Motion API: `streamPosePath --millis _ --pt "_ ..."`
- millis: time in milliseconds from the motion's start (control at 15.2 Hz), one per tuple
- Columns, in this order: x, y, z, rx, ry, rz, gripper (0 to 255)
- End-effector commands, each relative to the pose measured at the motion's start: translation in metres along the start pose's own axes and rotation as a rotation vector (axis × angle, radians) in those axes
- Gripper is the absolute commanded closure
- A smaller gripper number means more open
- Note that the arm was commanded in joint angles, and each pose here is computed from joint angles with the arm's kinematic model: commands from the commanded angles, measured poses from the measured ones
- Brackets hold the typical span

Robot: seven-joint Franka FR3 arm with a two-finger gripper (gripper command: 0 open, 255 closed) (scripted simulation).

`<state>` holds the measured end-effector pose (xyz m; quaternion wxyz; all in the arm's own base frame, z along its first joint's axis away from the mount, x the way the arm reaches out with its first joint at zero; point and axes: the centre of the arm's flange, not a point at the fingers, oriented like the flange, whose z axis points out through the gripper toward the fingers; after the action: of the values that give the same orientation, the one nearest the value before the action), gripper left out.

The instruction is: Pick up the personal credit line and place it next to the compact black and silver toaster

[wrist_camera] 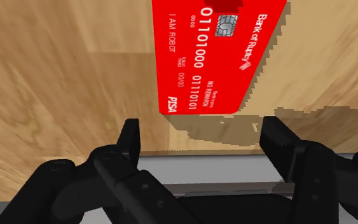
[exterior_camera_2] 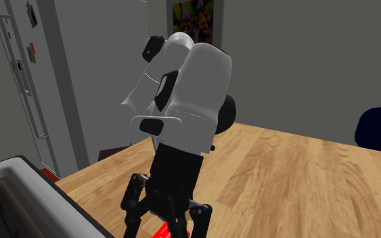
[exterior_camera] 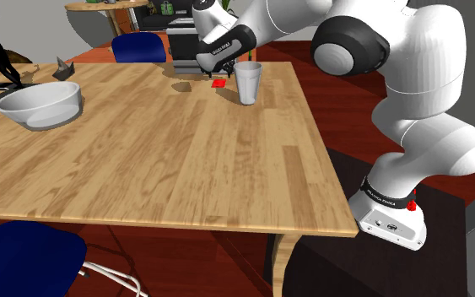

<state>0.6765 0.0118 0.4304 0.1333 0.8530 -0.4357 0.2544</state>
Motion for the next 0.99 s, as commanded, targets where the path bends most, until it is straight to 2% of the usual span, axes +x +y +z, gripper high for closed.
streamPosePath --millis 0,198,462,924 --pt "0.000 0.000 0.000 0.000 0.000 0.000 0" --pt "0.000 0.000 0.000 0.000 0.000 0.000 0" --pt "0.000 0.000 -0.050 0.000 0.000 0.000 0" --pt "0.000 0.000 -0.050 0.000 0.000 0.000 0"
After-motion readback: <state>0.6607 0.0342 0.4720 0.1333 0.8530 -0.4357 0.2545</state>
